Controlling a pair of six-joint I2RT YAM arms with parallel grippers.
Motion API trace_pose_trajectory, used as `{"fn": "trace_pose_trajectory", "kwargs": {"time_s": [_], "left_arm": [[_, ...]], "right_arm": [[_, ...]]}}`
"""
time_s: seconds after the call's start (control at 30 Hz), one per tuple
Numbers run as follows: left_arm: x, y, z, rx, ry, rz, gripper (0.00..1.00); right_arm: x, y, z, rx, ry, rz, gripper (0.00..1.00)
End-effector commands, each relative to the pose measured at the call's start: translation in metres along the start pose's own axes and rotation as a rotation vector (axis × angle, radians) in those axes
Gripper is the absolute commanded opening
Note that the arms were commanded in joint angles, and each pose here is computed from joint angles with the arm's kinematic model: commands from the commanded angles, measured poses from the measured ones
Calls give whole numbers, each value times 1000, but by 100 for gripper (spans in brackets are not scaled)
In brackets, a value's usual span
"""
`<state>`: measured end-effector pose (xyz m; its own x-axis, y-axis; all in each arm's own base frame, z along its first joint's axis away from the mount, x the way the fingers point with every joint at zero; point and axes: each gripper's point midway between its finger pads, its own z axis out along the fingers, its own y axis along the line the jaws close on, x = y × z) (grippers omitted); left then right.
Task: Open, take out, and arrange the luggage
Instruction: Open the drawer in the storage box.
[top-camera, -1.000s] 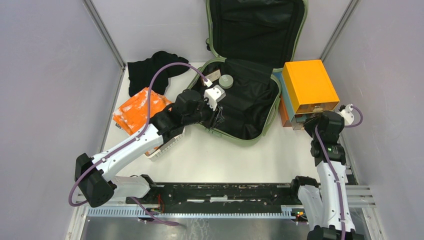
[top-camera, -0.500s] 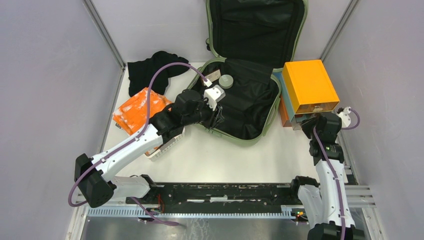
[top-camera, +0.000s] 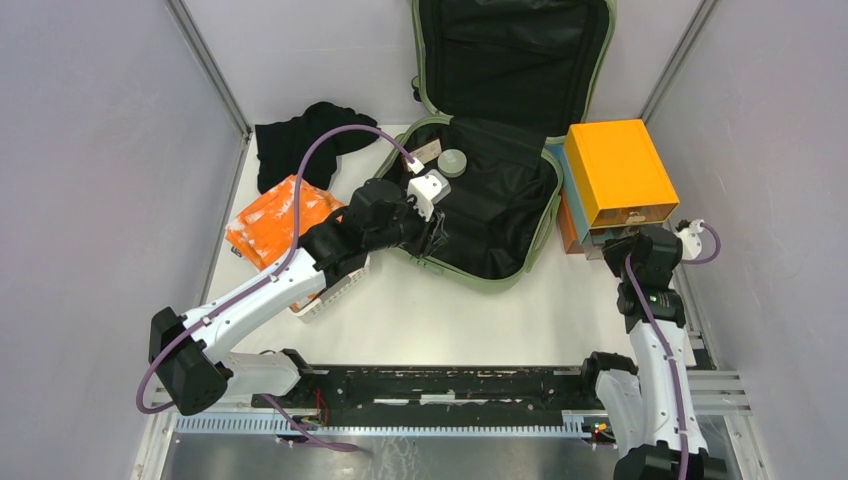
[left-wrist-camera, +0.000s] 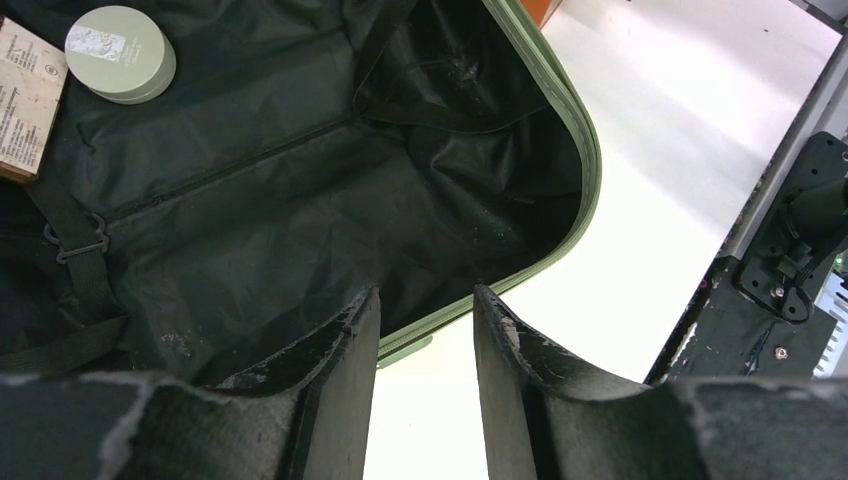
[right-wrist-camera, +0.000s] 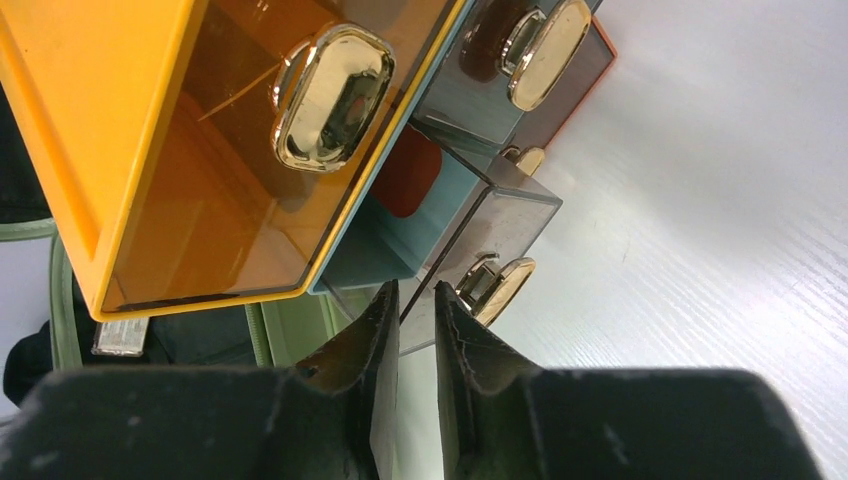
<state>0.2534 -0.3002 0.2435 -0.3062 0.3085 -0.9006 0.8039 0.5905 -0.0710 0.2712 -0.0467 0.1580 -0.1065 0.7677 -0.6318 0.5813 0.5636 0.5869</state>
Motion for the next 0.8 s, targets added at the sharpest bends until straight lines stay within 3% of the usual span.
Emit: {"fn": "trace_pose_trajectory", "kwargs": {"time_s": [0.0,0.3,0.77], "left_arm": [[-14,3,-8,-17,-53,57,46],[-16,2,-11,-16,-63,60,47],[-12,2,-9,-14,-55,64,47]], "right_arm": [[-5,-2,-3,-2,-31,38,19],[-4,-7,-16,3,-41,69,12],[5,-28,-32,58,-37,86,12]]}}
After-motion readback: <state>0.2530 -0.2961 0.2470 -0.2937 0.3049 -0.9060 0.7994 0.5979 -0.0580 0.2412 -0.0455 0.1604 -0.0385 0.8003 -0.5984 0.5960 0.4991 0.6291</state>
